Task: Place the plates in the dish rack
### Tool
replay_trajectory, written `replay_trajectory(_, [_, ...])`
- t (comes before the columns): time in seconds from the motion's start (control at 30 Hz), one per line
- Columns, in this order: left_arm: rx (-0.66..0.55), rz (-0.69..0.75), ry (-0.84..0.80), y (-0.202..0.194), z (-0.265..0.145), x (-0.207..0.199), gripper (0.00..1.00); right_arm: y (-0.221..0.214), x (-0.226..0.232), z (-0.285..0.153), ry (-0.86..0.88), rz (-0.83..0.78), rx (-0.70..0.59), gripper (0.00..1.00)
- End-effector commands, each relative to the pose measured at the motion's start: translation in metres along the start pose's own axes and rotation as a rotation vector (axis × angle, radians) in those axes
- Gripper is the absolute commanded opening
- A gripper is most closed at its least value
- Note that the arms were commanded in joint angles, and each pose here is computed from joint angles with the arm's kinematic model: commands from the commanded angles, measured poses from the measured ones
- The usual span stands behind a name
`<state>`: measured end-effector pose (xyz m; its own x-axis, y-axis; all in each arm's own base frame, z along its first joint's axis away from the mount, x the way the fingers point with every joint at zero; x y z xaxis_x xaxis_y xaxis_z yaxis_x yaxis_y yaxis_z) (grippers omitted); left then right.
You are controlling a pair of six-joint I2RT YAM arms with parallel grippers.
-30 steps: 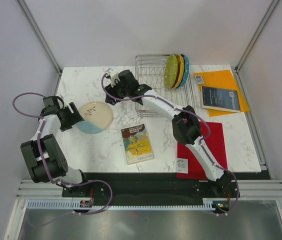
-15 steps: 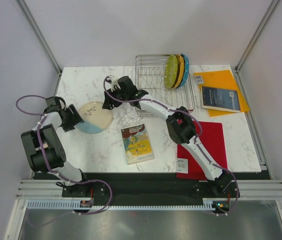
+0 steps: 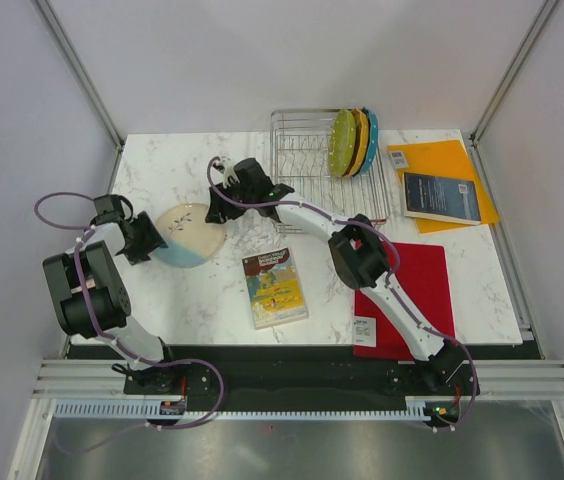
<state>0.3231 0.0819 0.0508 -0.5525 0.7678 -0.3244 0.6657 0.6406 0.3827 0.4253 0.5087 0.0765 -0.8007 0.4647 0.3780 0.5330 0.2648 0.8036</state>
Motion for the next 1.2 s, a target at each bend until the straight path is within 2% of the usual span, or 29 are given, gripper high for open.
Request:
replay_trajectory(0.0, [-0.04,-0.018,0.001,0.014,0.003,-0.002,0.65,0.014,0.006,0.004,-0.032,-0.051,-0.039,0.59])
replay_trajectory(0.1, [-0.022,-0.021,0.001,0.012,0.009,-0.001,0.61,0.013,0.003,0.007,-0.095,-0.079,-0.039,0.59])
replay_trajectory(0.3, [-0.006,-0.019,-0.001,0.014,0.016,-0.002,0.45,0.025,0.001,0.006,-0.173,-0.143,-0.069,0.59])
replay_trajectory(0.4, [-0.011,-0.008,0.027,0.014,0.017,0.002,0.35,0.03,0.001,0.002,-0.193,-0.165,-0.079,0.59])
replay_trajectory(0.5, [-0.005,0.008,0.05,0.013,0.016,0.006,0.17,0.036,0.002,-0.006,-0.207,-0.192,-0.083,0.59])
replay_trajectory(0.63, [0.036,0.036,0.054,0.004,0.01,0.009,0.03,0.054,0.005,-0.022,-0.219,-0.231,-0.116,0.6])
replay_trajectory(0.8, [0.066,0.09,-0.052,-0.007,-0.002,-0.002,0.02,0.055,-0.003,-0.028,-0.134,-0.13,-0.125,0.61])
replay_trajectory(1.03, [-0.115,0.116,-0.163,0.015,-0.043,-0.026,0.02,0.05,0.004,-0.033,0.0,-0.065,-0.112,0.61])
replay_trajectory(1.17, [-0.243,0.178,-0.208,0.032,-0.075,-0.038,0.02,0.045,0.008,-0.029,0.051,-0.04,-0.109,0.61])
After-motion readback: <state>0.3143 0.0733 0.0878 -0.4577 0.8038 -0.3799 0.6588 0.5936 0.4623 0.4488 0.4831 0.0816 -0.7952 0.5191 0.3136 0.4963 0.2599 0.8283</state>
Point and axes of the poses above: each gripper's point midway between its finger pads, its own z axis out along the fingers, its own x axis along the line the jaws close on, y = z × x, the point moved 3 cm from there along -z, back along the fingers, and after that the axes turned 7 degrees about -z, right-handed, at the moved point
